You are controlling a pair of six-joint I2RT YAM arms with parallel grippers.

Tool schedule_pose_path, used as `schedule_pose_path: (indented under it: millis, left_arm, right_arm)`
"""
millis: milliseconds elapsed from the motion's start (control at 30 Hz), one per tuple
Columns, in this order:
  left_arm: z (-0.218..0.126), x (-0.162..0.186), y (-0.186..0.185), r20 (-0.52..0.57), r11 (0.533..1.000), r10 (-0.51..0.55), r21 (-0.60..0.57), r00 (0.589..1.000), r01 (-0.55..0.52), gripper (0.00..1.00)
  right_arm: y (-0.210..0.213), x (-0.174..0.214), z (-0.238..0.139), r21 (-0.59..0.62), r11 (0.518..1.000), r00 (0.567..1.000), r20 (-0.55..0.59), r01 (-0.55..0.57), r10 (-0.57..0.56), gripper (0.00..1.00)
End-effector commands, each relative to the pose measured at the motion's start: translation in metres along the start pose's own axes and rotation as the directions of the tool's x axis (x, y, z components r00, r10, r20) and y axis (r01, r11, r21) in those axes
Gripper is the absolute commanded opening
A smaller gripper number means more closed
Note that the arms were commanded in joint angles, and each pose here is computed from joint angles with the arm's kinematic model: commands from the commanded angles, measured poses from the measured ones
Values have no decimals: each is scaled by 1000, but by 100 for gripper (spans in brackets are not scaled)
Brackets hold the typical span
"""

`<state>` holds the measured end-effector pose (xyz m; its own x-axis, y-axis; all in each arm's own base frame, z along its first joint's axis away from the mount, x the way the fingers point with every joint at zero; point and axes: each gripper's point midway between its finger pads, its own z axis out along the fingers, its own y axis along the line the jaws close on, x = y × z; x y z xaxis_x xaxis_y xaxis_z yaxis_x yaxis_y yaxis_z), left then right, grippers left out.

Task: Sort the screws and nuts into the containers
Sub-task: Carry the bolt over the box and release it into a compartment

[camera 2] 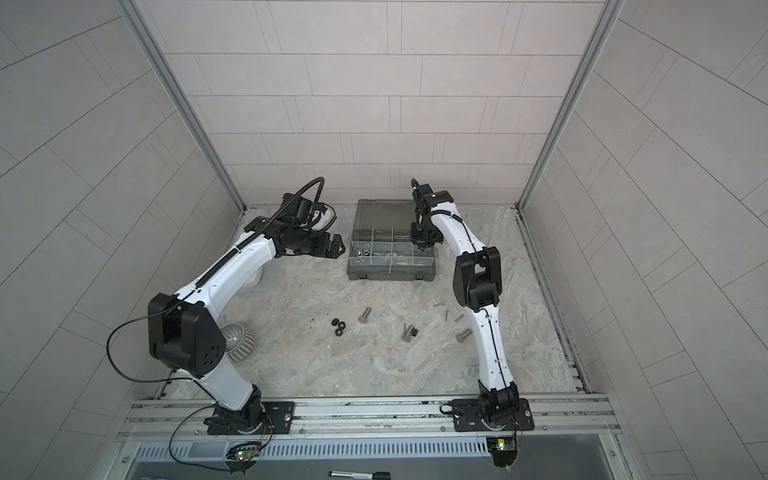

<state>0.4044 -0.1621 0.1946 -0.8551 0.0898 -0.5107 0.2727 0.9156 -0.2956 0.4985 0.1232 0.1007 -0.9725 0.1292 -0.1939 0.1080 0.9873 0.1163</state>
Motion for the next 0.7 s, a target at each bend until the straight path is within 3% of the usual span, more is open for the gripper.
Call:
schedule_pose_path:
  millis: [0,200,233,300,367,500,667]
  left_arm:
    - [0,-7,8,9,999,-46,25,999,46,100]
    - [3,-10,18,8,997,-79,28,997,78,100]
    - [4,-10,18,6,996,-79,31,997,79,100]
    - [6,-10,15,1,996,-79,50,997,79,100]
    - [7,-10,13,-2,994,-85,64,996,85,100]
    - [7,-12,8,-2,993,-89,81,996,89,100]
    - [6,-12,-6,1,992,-77,105,997,76,100]
  right_arm:
    - [-8,2,1,1,999,998,-39,-39,39,14]
    - [-9,6,2,0,1000,998,-60,-30,30,17]
    - [-9,7,2,-1,1000,997,-67,-28,28,21]
    - [-8,9,1,-10,1000,997,-75,-17,16,44]
    - [-6,9,-5,-26,1000,998,-68,4,-5,53]
    - [-8,10,-28,-18,999,999,-40,35,-36,56]
    - [-36,34,-57,108,994,999,-49,24,-19,55]
